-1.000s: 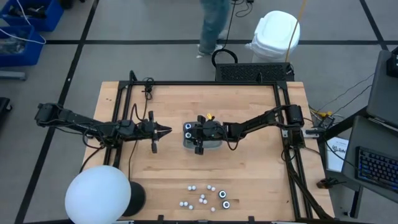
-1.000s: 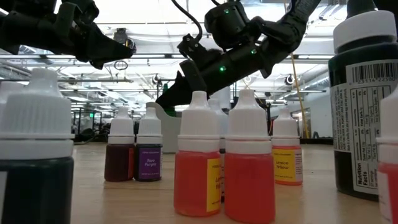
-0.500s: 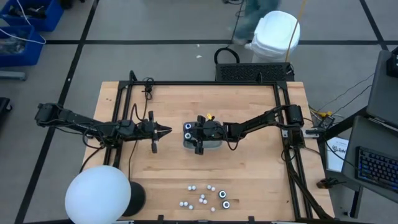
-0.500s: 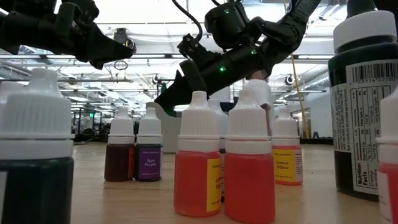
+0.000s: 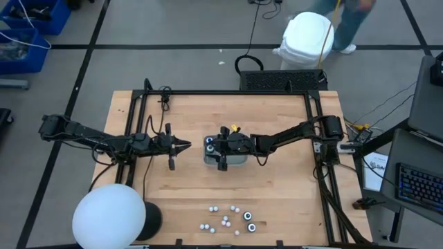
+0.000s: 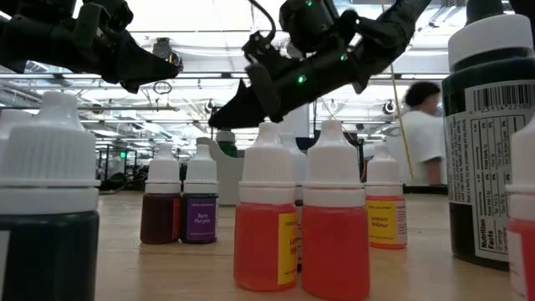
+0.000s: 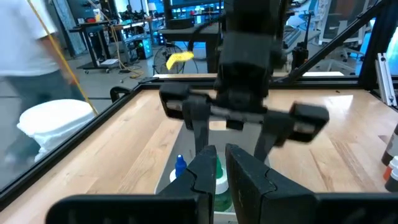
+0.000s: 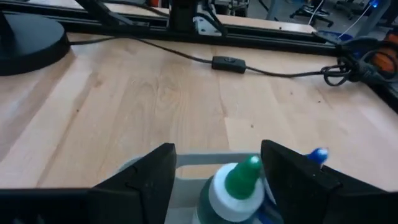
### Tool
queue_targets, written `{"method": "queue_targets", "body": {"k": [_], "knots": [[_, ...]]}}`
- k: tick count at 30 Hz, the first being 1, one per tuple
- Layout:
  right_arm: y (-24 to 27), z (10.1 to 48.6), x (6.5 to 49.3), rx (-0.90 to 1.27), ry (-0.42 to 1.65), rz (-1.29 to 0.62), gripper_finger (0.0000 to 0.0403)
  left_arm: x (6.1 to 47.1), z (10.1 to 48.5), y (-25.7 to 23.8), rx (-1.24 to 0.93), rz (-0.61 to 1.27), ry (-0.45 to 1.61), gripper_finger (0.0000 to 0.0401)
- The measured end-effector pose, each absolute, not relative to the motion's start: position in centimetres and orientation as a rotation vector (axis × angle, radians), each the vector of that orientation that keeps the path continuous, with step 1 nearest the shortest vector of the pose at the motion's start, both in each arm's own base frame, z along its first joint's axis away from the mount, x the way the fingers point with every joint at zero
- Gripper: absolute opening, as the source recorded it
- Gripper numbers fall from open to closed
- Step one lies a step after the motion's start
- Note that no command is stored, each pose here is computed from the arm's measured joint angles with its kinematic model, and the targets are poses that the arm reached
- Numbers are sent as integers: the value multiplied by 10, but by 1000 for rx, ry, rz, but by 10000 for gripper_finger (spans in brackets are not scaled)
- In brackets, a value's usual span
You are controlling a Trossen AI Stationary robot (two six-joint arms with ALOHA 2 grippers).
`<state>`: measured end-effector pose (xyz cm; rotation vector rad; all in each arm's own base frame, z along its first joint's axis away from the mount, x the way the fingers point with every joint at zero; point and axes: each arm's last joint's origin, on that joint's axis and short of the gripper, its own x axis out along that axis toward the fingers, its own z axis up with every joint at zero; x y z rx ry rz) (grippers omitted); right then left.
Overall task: Pick & Place food coloring
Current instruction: Put the large black food coloring bottle into the gray bin
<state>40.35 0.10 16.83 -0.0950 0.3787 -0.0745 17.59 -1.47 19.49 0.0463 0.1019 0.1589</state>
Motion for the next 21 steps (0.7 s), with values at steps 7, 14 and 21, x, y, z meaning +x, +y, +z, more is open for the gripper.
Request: {"method": "queue_targets", "body": {"k": [7,14,21], "knots": [[16,229,373,-180,394,-104,226,176,195,-15,47,159,105,42],[42,302,306,-254,372,-114,200,176,192,-15,51,159,128,42],[57,312,218,-154,237,-11,105,176,193,-15,50,159,126,42]]}}
